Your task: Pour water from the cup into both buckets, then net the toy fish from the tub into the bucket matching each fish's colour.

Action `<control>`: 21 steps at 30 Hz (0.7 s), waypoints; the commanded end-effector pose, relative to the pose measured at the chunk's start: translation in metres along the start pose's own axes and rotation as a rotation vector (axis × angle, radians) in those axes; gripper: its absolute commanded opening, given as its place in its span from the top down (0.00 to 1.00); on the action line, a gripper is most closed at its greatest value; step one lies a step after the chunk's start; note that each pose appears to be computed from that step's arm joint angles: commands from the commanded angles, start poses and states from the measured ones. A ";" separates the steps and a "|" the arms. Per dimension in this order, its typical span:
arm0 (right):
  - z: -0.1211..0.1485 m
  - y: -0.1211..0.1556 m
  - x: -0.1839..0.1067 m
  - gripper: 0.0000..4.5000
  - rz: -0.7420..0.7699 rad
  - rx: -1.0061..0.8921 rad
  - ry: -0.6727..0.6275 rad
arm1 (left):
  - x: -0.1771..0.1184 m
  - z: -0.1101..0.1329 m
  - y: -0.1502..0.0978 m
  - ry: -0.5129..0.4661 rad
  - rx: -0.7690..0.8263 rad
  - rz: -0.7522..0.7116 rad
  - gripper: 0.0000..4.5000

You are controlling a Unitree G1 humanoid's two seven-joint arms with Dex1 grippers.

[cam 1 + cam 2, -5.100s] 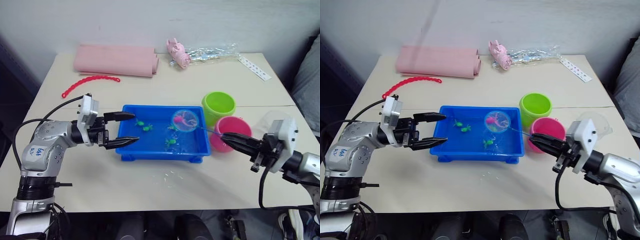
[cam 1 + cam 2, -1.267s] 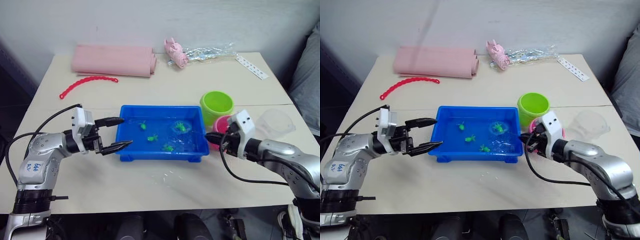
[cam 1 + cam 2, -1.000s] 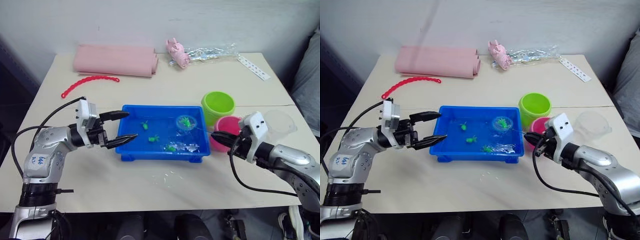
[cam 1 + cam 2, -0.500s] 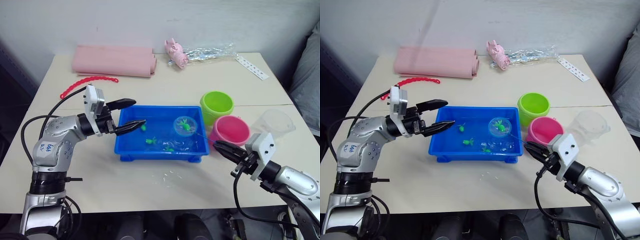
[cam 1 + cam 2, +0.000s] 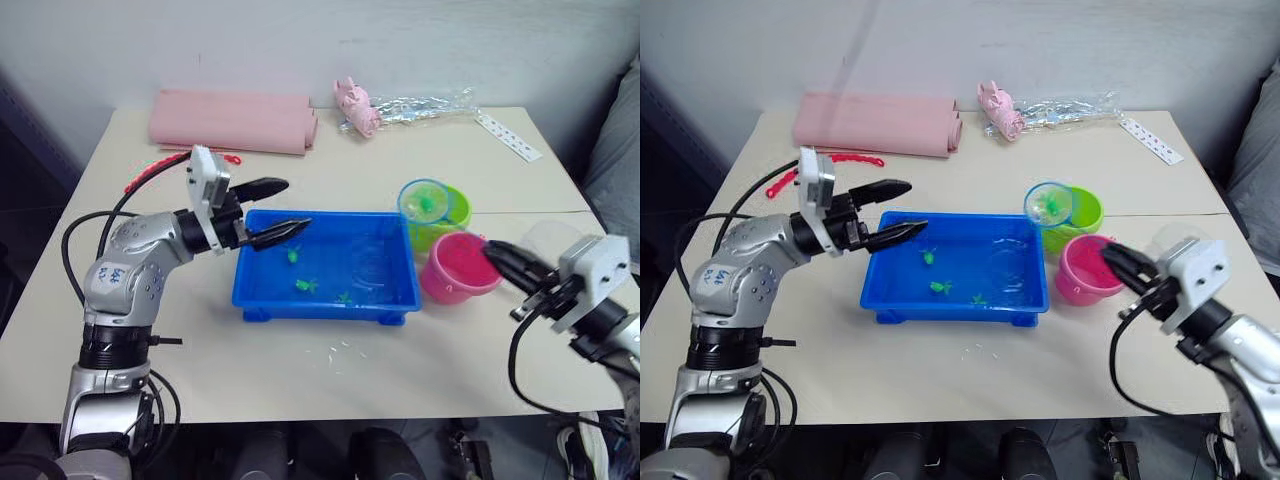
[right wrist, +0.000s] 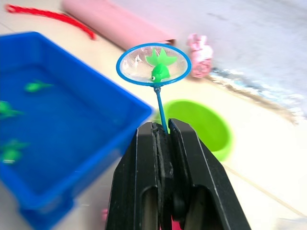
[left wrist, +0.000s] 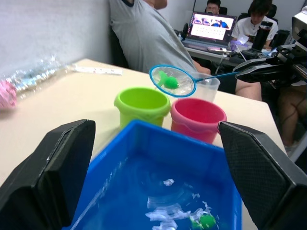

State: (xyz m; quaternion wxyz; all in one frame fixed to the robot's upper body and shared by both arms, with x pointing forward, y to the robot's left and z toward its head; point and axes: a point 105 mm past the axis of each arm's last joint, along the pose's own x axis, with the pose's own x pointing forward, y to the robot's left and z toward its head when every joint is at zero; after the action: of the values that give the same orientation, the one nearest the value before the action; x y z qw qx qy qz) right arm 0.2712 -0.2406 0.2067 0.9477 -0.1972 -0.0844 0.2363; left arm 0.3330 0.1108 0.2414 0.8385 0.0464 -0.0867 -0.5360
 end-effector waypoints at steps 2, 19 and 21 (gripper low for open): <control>-0.003 -0.029 0.006 1.00 -0.089 -0.109 0.003 | 0.009 0.012 -0.003 -0.019 0.039 -0.007 0.01; -0.022 -0.049 0.050 1.00 0.017 -0.990 0.122 | 0.006 0.001 -0.006 -0.051 0.025 -0.014 0.01; -0.023 -0.046 0.048 1.00 0.046 -1.059 0.122 | 0.005 0.001 -0.007 -0.054 0.027 -0.014 0.01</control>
State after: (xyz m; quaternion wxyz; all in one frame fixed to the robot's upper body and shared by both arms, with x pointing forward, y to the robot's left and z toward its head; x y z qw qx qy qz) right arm 0.3416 -0.2650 0.1999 0.7399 -0.6405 -0.1092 0.1741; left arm 0.3318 0.1008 0.2356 0.8332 0.0356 -0.0987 -0.5429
